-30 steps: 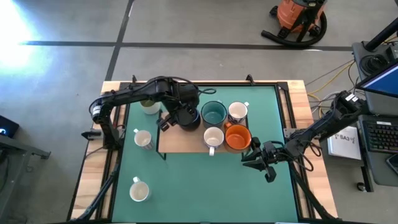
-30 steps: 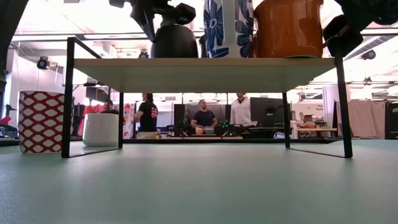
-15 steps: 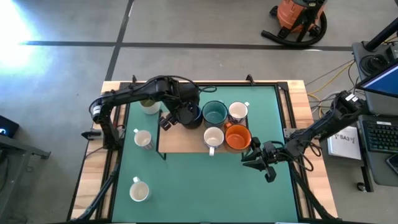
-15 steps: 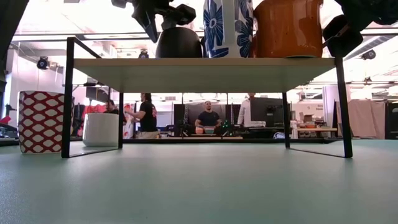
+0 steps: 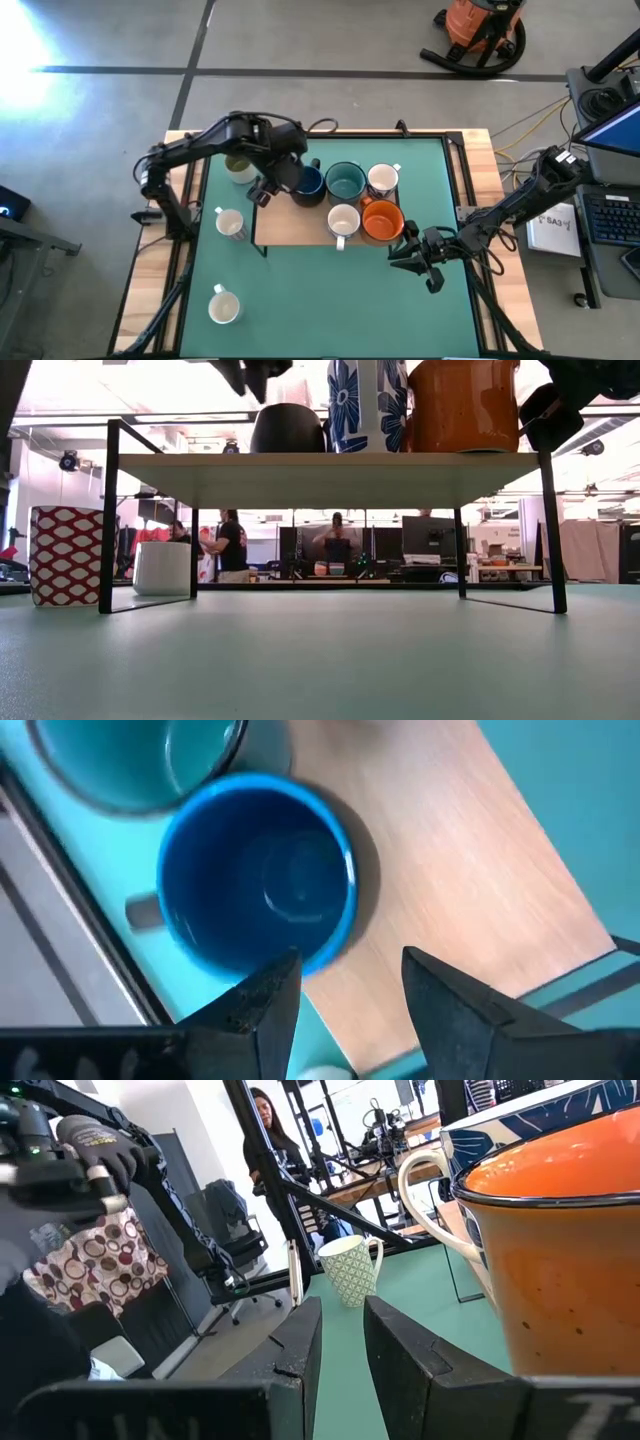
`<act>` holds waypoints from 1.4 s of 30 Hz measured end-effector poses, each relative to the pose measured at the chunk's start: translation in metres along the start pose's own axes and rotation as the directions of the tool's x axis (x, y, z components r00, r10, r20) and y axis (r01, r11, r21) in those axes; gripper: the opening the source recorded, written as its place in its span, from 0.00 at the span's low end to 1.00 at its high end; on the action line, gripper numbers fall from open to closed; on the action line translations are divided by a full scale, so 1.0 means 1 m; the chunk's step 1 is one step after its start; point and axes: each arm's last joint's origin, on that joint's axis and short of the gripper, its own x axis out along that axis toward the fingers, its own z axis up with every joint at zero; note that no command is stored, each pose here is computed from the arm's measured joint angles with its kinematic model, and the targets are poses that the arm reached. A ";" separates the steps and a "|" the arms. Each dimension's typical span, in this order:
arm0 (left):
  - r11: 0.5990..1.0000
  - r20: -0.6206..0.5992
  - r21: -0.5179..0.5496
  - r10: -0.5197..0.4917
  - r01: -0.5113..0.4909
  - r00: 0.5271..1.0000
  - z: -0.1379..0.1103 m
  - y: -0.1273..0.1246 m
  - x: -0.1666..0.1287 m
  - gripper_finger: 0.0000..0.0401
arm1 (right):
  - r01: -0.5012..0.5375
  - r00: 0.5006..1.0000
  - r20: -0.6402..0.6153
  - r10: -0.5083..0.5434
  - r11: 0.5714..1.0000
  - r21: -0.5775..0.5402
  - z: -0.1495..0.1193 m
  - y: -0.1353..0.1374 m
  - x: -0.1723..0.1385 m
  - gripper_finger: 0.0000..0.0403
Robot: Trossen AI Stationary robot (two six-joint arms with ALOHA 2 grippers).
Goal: Place coffee mugs
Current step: Put the white red patterned mug on the shelf
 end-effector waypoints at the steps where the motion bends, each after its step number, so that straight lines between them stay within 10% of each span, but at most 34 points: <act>1: 1.000 -0.009 -0.018 0.008 -0.008 1.000 -0.003 -0.002 -0.002 0.39 | 0.000 1.000 -0.001 0.000 1.000 -0.001 0.000 0.000 0.000 0.17; 25: 0.930 -0.309 -0.358 -0.035 -0.082 0.950 -0.137 -0.060 0.048 0.39 | 0.001 1.000 -0.002 -0.001 1.000 -0.001 0.000 0.000 0.000 0.17; 42: 0.837 -0.176 -0.534 -0.244 0.116 0.954 -0.155 -0.085 0.082 0.39 | 0.001 1.000 -0.003 -0.001 1.000 -0.001 0.000 0.000 0.000 0.17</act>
